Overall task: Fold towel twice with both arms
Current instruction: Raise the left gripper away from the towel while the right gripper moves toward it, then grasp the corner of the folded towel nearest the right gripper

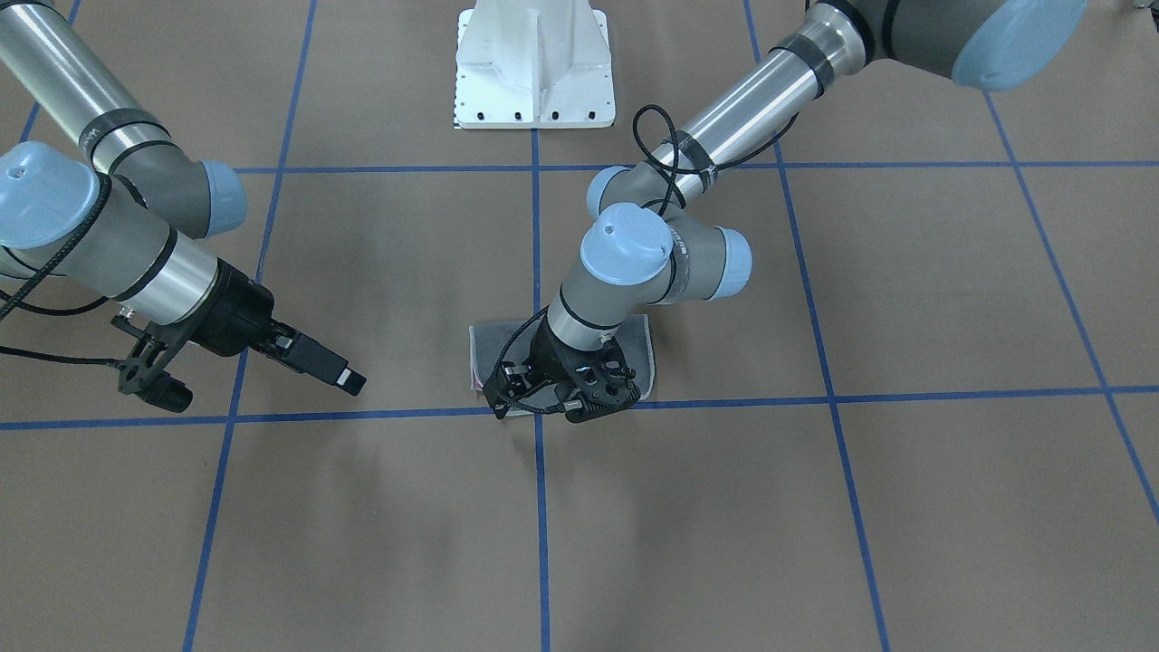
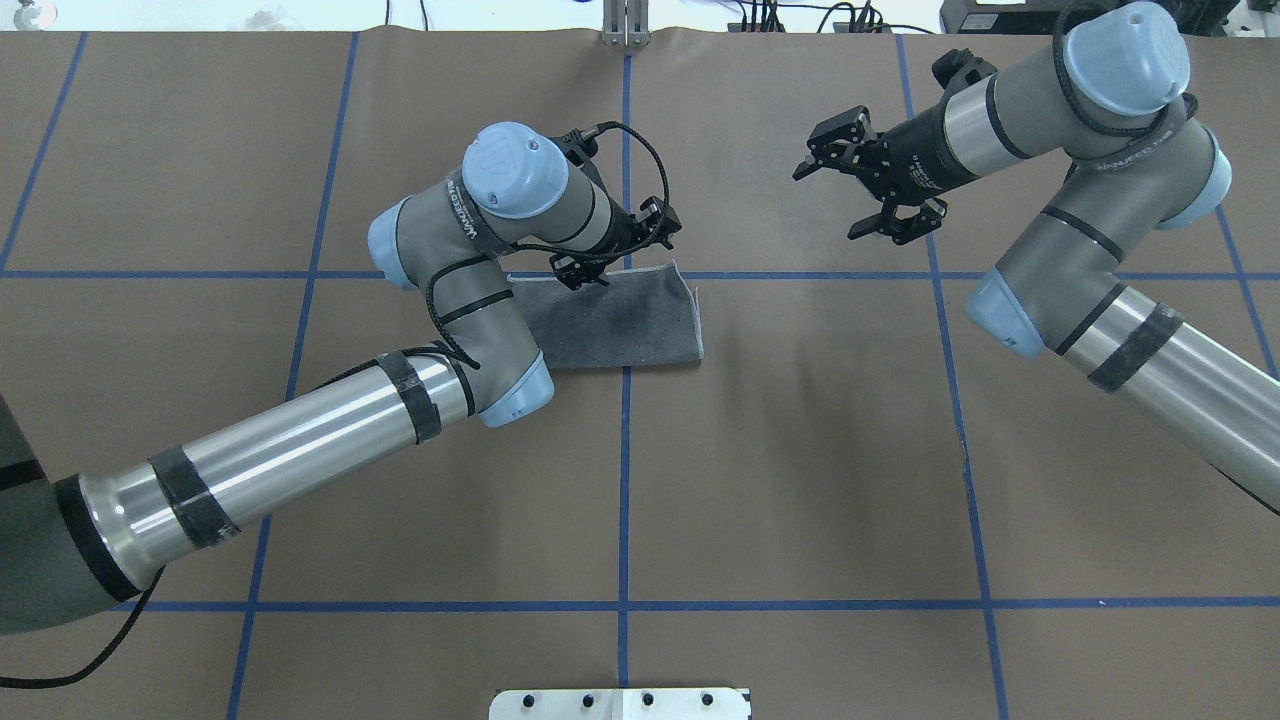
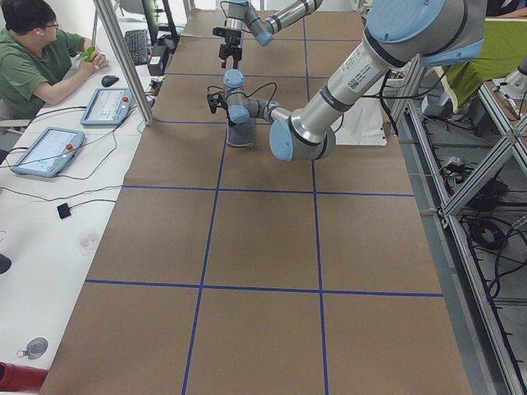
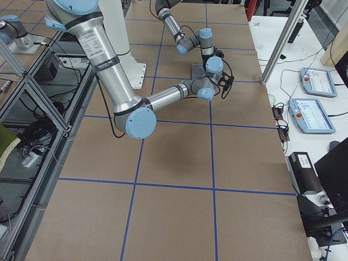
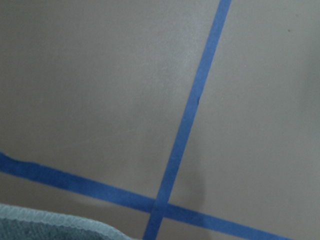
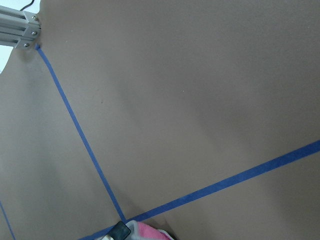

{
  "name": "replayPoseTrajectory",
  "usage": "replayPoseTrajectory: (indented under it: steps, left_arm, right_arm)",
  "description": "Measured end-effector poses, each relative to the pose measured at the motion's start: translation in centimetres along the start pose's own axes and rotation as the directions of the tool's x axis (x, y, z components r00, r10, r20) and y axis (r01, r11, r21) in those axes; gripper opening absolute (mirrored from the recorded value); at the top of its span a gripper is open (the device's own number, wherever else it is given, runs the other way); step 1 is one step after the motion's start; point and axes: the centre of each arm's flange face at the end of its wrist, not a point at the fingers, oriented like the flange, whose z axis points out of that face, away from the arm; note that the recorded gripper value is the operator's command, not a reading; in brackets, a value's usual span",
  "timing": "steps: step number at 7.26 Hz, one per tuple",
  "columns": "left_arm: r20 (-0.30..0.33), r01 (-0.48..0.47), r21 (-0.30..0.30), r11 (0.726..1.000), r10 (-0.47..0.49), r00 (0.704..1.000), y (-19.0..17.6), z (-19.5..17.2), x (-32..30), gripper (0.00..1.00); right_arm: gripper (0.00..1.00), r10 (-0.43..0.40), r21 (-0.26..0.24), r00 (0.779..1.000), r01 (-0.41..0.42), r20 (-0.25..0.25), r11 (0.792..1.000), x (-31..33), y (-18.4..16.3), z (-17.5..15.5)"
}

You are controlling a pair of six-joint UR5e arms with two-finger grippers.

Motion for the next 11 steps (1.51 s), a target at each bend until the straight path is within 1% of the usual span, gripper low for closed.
replayPoseTrajectory:
  steps: [2,4,5,6,8,10,11]
  left_arm:
    - [-0.017,0.009,0.022,1.000,-0.009,1.000,-2.3,-1.5,1.0,1.00]
    - [-0.029,0.019,0.012,1.000,-0.018,0.999,-6.1,-4.4,1.8,1.00]
    - [-0.022,0.022,-0.001,1.000,-0.022,1.000,-8.2,-5.9,1.7,1.00]
    - [-0.014,0.024,-0.019,1.000,-0.024,1.000,-10.4,-7.5,1.6,1.00]
    - [-0.013,0.016,-0.071,0.997,-0.017,1.000,-14.5,-11.3,0.6,1.00]
    - [-0.017,0.012,-0.096,0.995,-0.014,1.000,-16.4,-13.5,-1.4,1.00]
    - [-0.019,0.012,-0.101,0.995,-0.014,1.000,-16.6,-13.9,-1.8,1.00]
  right_arm:
    - [1.00,-0.001,-0.002,1.000,0.001,-0.001,1.000,0.0,0.2,0.1]
    - [1.00,-0.009,-0.015,1.000,0.009,-0.005,1.000,-0.1,1.7,1.2]
    - [1.00,-0.015,-0.027,1.000,0.015,-0.017,1.000,0.2,3.3,2.8]
    - [1.00,-0.015,-0.024,0.999,0.014,-0.039,1.000,0.3,4.9,4.7]
    - [1.00,-0.013,0.006,0.996,0.014,-0.092,1.000,-1.3,8.6,8.2]
    - [0.99,-0.044,0.040,0.993,0.049,-0.111,0.998,-2.5,12.0,11.3]
    - [0.99,-0.061,0.051,0.991,0.067,-0.121,0.996,-2.5,12.7,12.5]
